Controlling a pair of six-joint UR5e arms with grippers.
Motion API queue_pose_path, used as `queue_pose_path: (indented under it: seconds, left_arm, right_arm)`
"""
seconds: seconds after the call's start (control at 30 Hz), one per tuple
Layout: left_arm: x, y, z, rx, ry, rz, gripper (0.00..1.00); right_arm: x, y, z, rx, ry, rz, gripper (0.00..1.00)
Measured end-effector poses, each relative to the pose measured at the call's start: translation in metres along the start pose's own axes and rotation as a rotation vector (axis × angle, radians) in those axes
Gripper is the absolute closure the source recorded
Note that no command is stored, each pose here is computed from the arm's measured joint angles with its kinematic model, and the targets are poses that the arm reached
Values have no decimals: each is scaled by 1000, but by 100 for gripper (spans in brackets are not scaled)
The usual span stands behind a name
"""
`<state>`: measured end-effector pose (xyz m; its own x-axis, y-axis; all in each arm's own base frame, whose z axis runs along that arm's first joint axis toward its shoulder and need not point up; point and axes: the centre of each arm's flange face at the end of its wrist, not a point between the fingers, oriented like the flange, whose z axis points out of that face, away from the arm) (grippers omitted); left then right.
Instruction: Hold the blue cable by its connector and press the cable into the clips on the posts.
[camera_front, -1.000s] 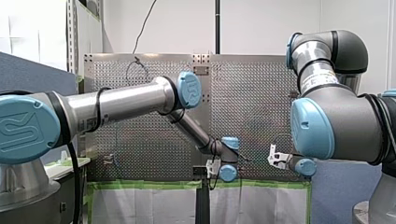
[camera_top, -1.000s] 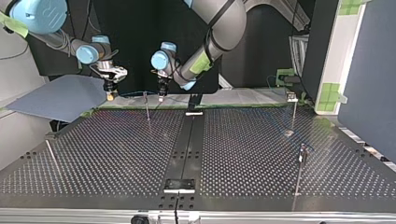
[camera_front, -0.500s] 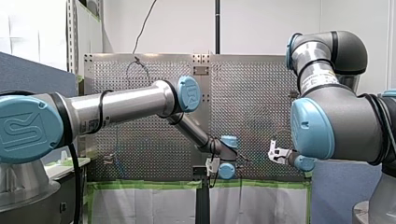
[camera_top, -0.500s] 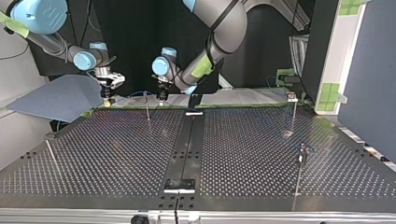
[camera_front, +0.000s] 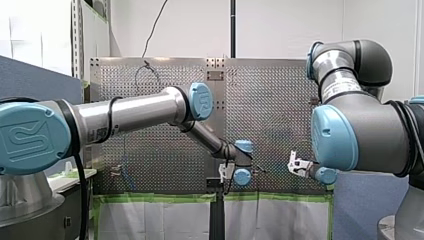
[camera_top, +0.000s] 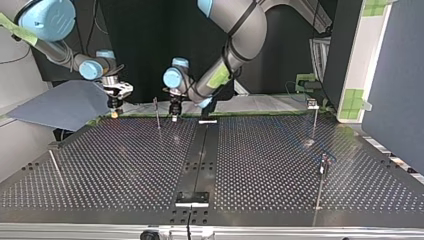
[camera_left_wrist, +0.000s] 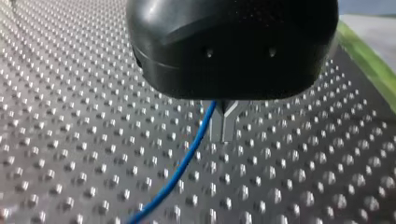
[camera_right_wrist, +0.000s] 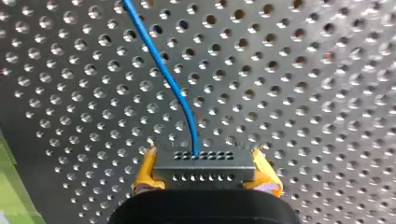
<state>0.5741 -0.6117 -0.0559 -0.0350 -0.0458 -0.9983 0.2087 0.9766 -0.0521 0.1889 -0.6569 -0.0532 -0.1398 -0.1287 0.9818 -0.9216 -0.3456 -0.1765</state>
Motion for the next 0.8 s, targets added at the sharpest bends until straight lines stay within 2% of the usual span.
queue_pose_path:
  seconds: [0.2, 0.43, 0.67, 0.7, 0.73, 0.77, 0.8]
  left_arm:
    - [0, 11, 7, -17, 7, 9, 100]
    - [-1, 14, 8, -28, 8, 30, 100]
    - [5, 16, 3, -44, 17, 38, 100]
    - [8, 17, 1, -45, 19, 40, 91]
    - [10, 18, 0, -43, 21, 42, 91]
    - [11, 17, -2, -39, 21, 43, 67]
    - [12, 16, -4, -31, 20, 43, 31]
  right_arm:
    - [8, 5, 14, 0, 12, -2, 98]
    - [22, 10, 28, 3, 36, -3, 98]
    - [25, 9, 32, 3, 31, -3, 98]
    - [24, 9, 32, 4, 30, -3, 98]
    - [24, 9, 32, 4, 29, -4, 98]
    - [24, 8, 32, 5, 29, -3, 98]
    - [24, 8, 32, 5, 29, -3, 98]
